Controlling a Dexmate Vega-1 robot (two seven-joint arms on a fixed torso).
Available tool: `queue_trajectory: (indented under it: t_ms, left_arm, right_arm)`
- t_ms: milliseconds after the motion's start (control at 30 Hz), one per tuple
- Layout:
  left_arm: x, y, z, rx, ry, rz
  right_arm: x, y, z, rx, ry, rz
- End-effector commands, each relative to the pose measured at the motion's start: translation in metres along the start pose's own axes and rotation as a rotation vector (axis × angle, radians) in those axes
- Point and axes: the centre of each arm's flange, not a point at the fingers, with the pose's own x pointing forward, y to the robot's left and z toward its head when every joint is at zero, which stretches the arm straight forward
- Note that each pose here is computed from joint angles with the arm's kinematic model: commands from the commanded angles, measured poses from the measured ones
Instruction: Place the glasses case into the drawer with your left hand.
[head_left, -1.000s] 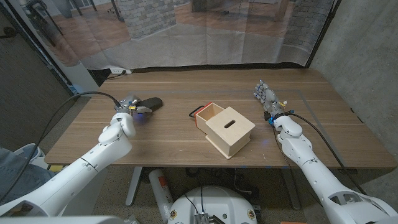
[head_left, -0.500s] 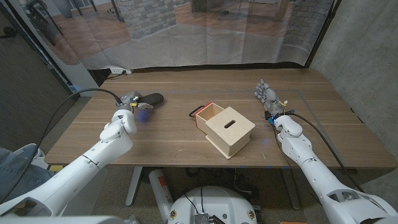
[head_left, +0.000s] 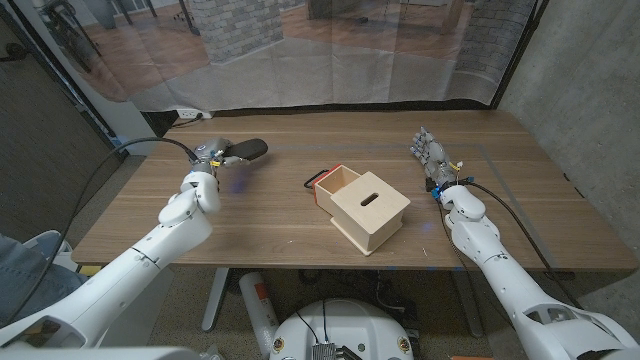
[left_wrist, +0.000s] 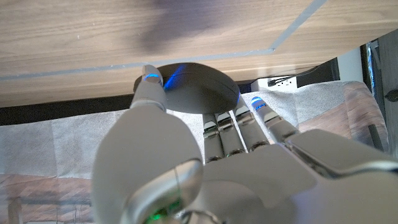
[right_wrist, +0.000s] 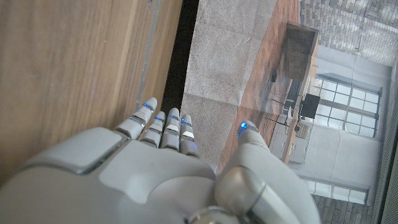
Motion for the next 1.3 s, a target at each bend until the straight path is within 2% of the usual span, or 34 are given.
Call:
queue_trajectory:
  t_ms: [33,300,367,767,833,933,1033,1300]
  left_arm:
    - [-0.002,0.010,0.005,-0.054,-0.075,0.066]
    - [-0.004,0.014,0.008,-0.074,-0.106,0.100]
    - [-0.004,0.014,0.010,-0.075,-0.129,0.105]
    - [-0.006,0.022,0.026,-0.099,-0.205,0.142]
    - [-0.006,0.023,0.027,-0.098,-0.211,0.144]
    - [-0.008,0.023,0.029,-0.104,-0.259,0.163]
    - [-0.009,0.023,0.030,-0.113,-0.283,0.174]
    - [-0.012,0.023,0.032,-0.129,-0.315,0.186]
  right_arm:
    - [0.000,0.003,-0.001,0.005,-0.008,-0.005]
    - [0.001,0.002,0.000,0.005,-0.012,-0.008]
    - [0.001,0.002,0.000,0.006,-0.014,-0.009]
    - [-0.002,-0.005,0.000,0.011,-0.026,-0.022]
    - [-0.002,-0.005,0.000,0.010,-0.026,-0.023]
    - [-0.003,-0.006,0.000,0.014,-0.029,-0.028]
    - [-0.004,-0.006,0.000,0.014,-0.030,-0.028]
    - [-0.004,-0.007,0.002,0.014,-0.034,-0.027]
